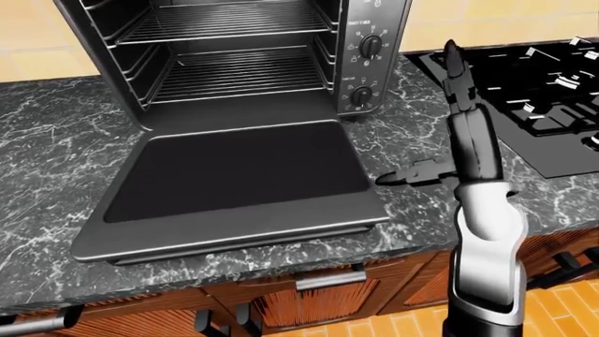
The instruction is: Close the toaster oven door.
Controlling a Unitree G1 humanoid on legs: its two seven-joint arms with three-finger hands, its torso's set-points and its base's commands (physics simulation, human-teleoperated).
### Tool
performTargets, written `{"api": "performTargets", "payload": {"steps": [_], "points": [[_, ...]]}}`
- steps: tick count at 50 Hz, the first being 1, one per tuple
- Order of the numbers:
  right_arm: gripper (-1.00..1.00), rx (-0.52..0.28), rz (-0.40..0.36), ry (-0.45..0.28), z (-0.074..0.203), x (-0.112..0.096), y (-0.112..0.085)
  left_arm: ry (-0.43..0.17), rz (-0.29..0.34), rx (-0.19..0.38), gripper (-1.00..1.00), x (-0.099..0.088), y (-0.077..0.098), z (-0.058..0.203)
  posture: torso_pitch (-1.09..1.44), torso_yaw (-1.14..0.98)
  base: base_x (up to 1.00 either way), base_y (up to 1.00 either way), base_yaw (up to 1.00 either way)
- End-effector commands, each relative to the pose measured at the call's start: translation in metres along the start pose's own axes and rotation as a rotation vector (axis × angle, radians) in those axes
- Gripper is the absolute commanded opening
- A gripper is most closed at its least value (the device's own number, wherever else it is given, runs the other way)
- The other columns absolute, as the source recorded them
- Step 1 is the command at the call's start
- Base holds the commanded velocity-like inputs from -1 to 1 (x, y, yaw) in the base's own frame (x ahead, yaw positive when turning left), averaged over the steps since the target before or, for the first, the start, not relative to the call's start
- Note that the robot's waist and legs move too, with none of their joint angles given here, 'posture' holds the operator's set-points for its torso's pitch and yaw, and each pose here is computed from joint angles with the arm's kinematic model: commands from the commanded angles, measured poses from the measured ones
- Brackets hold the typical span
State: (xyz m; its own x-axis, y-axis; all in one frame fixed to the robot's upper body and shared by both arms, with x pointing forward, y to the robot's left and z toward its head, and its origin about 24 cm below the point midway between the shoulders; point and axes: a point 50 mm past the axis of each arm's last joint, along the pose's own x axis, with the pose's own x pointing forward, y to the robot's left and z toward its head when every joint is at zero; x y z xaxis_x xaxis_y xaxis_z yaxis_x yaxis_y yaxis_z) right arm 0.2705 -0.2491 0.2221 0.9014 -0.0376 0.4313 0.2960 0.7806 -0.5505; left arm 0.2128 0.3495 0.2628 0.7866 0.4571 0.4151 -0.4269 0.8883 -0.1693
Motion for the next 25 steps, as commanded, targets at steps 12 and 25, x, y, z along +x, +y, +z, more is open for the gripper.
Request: {"api": "performTargets", "payload": {"steps": [12,25], "points": [[1.00,-0.016,0.007,-0.058,0.005,-0.003,0.008,-0.086,-0.012,0.011,1.00,0.001,-0.002,0.018,0.00,0.00,0.00,0.00,0.00],[1.00,0.137,0.091,-0.016,0.001,-0.012,0.032,-0.086,-0.012,0.010,1.00,0.000,-0.001,0.018,0.00,0.00,0.00,0.00,0.00]]}}
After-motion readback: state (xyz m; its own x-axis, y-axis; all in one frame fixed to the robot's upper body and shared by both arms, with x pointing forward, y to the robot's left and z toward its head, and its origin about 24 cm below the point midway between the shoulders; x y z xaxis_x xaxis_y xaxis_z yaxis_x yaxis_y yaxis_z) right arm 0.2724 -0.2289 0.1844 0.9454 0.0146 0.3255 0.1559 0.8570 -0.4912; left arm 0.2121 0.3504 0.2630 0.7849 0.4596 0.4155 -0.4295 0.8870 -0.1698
